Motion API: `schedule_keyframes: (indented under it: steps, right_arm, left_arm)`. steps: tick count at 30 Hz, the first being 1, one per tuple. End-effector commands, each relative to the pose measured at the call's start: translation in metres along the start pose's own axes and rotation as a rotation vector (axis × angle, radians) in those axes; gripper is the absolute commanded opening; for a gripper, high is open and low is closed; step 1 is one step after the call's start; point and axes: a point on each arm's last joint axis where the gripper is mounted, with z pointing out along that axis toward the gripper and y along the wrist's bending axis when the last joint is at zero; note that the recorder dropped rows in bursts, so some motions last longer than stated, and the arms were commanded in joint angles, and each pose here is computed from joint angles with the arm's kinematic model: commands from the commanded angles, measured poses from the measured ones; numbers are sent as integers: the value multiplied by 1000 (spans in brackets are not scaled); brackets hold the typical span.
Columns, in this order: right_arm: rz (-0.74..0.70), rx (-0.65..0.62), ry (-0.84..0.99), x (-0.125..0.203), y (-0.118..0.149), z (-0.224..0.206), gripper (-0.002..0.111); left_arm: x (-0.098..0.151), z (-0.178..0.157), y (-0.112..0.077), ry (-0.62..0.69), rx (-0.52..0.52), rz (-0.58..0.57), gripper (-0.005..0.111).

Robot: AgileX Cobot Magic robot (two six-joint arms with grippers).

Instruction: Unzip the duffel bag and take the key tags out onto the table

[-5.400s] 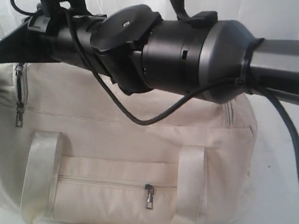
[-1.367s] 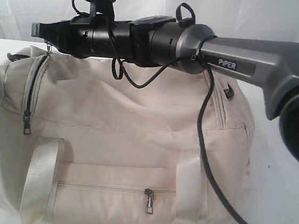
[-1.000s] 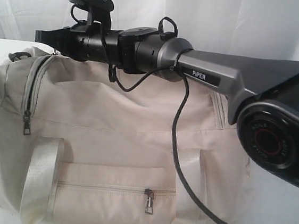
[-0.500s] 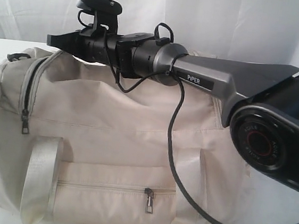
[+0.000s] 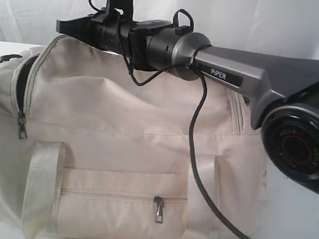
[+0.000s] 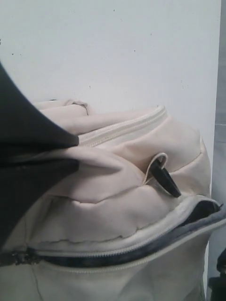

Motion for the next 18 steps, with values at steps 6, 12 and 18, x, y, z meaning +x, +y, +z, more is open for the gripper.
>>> schedule_keyframes:
  steps: [6, 12, 18]
  right_arm:
    - [-128, 157, 11, -8, -22, -29, 0]
    - [-115, 198, 35, -10, -40, -47, 0]
    - [-102, 248, 41, -19, -61, -71, 0]
  left_arm:
    - [-2, -2, 7, -18, -88, -7, 0]
    - [-2, -2, 8, -18, -94, -7, 0]
    - [-2, -2, 8, -17, -98, -8, 0]
